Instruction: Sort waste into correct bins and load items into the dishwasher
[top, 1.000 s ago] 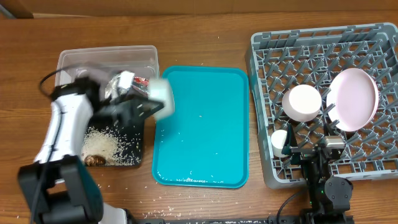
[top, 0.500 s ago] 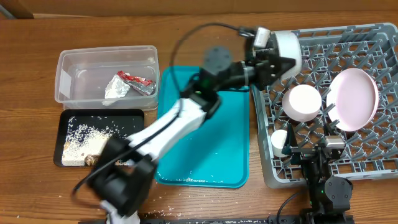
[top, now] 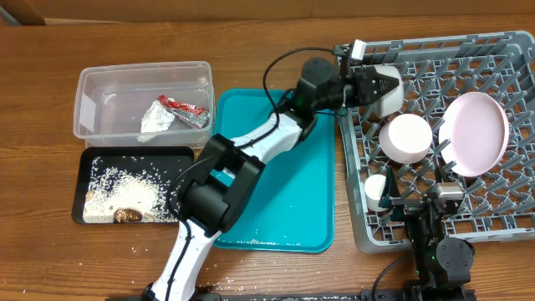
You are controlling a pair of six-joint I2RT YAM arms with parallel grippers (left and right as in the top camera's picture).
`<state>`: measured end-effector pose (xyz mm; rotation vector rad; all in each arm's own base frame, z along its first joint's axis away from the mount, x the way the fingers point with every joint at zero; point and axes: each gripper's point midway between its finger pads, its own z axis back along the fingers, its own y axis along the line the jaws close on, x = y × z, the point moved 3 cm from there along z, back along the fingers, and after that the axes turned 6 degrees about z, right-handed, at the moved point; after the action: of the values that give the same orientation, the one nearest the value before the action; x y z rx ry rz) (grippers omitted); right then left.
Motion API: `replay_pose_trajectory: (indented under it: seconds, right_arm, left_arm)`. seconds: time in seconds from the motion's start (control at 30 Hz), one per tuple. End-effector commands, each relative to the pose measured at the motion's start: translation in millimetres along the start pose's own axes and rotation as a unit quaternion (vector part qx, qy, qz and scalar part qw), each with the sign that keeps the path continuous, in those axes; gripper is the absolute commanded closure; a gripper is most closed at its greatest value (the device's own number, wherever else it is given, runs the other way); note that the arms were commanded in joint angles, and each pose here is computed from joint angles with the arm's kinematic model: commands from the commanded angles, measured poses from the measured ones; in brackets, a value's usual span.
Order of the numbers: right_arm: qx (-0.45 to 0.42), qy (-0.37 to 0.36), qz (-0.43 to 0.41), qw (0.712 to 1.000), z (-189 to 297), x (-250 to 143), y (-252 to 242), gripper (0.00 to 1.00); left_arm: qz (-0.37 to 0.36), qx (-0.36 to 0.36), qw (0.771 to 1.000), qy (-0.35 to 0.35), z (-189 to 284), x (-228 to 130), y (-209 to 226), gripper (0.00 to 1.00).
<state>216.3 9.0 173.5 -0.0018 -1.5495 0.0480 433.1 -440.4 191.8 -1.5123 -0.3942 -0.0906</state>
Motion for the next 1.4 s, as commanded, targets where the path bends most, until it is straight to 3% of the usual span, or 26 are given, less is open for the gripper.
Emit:
replay_pose_trajectory:
  seconds: [0.0, 0.2, 0.37, 0.43, 0.53, 0.6, 0.7, 0.77, 0.87, 1.0, 1.1, 1.27, 1.37]
  right_arm:
    - [-0.004, -0.001, 0.0, 1.0, 0, -2, -1, 0.0]
    - [-0.004, -0.001, 0.0, 1.0, 0, -2, -1, 0.0]
    - [-0.004, -0.001, 0.0, 1.0, 0, -2, -1, 0.0]
    - [-0.004, -0.001, 0.0, 1.0, 0, -2, -1, 0.0]
    - [-0.004, -0.001, 0.0, 1.0, 0, -2, -1, 0.0]
    - [-0.004, -0.001, 0.0, 1.0, 0, -2, -1, 0.0]
    - [-0.004, -0.001, 0.0, 1.0, 0, -2, -1, 0.0]
    - [-0.004, -0.001, 0.0, 1.0, 0, -2, -1, 0.0]
    - [-0.004, -0.001, 0.0, 1.0, 0, -2, -1, 0.0]
    - [-0.004, -0.001, 0.0, 1.0, 0, -2, -1, 0.0]
    - [-0.004, -0.001, 0.0, 1.0, 0, -2, -1, 0.0]
    - [-0.004, -0.001, 0.0, 1.0, 0, -2, -1, 0.0]
    - [-0.004, -0.001, 0.0, 1.0, 0, -2, -1, 0.0]
  left_arm:
    - [0.008, -0.012, 0.999, 0.041, 18, 12, 2, 0.0]
    - [0.051, 0.009, 0.996, 0.073, 52, 28, 23, 0.0]
    - [0.078, 0.066, 0.992, 0.07, 83, 41, 41, 0.0]
    - [0.065, 0.098, 0.991, 0.065, 94, 44, 38, 0.0]
    - [0.018, 0.207, 0.977, 0.047, 124, 42, 23, 0.0]
    - [-0.018, 0.309, 0.95, 0.04, 158, 33, 3, 0.0]
    - [-0.065, 0.458, 0.886, 0.025, 224, 15, -36, 0.0]
    - [-0.099, 0.556, 0.826, -0.007, 293, -11, -98, 0.0]
    - [-0.131, 0.563, 0.816, -0.034, 337, -44, -158, 0.0]
    - [-0.159, 0.513, 0.841, -0.063, 374, -92, -220, 0.0]
    - [-0.193, 0.493, 0.842, -0.101, 400, -116, -250, 0.0]
    - [-0.227, 0.517, 0.813, -0.142, 441, -142, -264, 0.0]
    - [-0.322, 0.514, 0.78, -0.155, 446, -136, -266, 0.0]
